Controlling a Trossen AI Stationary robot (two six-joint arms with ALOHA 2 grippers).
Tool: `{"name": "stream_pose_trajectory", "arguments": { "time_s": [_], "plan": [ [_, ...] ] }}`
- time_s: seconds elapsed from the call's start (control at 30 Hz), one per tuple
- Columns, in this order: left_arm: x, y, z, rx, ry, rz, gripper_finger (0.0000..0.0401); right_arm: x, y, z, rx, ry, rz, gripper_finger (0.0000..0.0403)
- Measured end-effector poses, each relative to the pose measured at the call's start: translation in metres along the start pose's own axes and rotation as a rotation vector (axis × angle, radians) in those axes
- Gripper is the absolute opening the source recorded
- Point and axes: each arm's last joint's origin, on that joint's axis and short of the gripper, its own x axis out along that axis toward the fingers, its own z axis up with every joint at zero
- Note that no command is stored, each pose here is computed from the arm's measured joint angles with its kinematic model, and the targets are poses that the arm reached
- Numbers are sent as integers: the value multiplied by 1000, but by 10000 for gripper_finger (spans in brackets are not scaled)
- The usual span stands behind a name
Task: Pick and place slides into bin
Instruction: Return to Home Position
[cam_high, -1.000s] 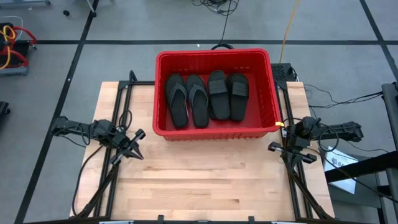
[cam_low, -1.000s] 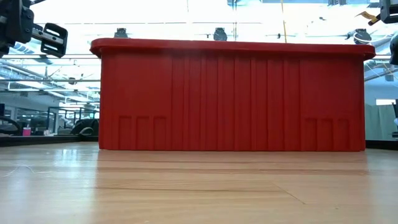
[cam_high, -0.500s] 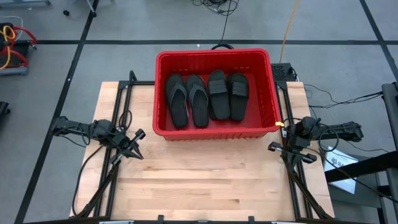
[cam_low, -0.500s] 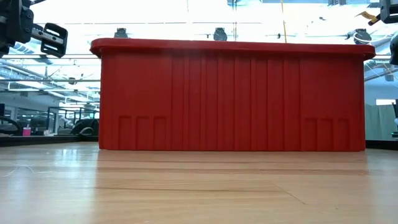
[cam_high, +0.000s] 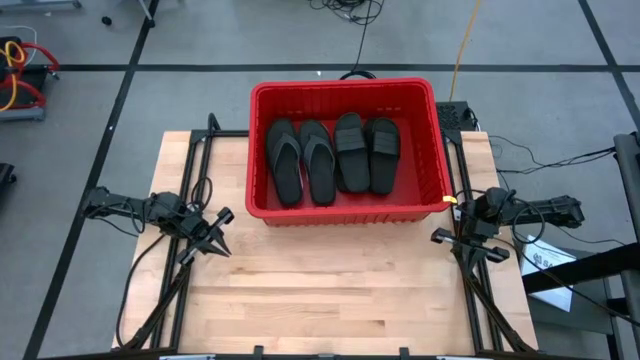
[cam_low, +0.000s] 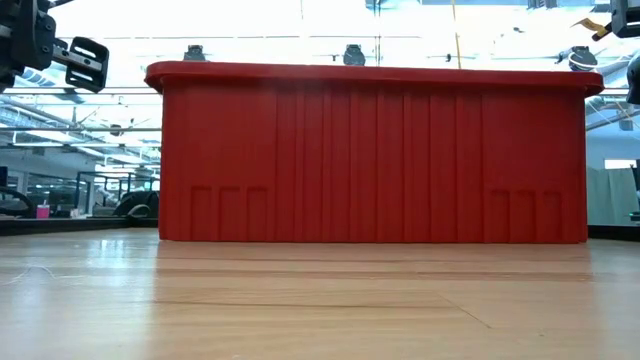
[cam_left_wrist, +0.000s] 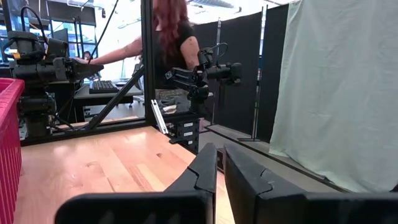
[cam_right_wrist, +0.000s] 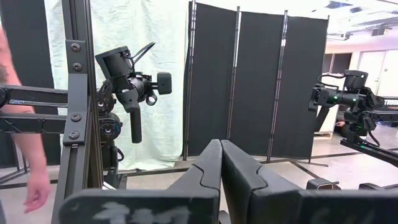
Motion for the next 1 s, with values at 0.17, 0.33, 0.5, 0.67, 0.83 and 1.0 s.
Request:
{"name": "stream_pose_trajectory", "arguments": {
  "time_s": [0.17,0.33,0.5,0.67,0.83,1.0],
  "plan": [
    [0,0,0,0,0,0,21,0,0,0,0,0,0,0],
    [0,0,0,0,0,0,6,0,0,0,0,0,0,0],
    [0,0,0,0,0,0,5,0,0,0,0,0,0,0],
    [0,0,0,0,0,0,21,0,0,0,0,0,0,0],
    [0,0,0,0,0,0,28,0,0,0,0,0,0,0],
    [0,0,0,0,0,0,22,0,0,0,0,0,0,0]
  ]
}}
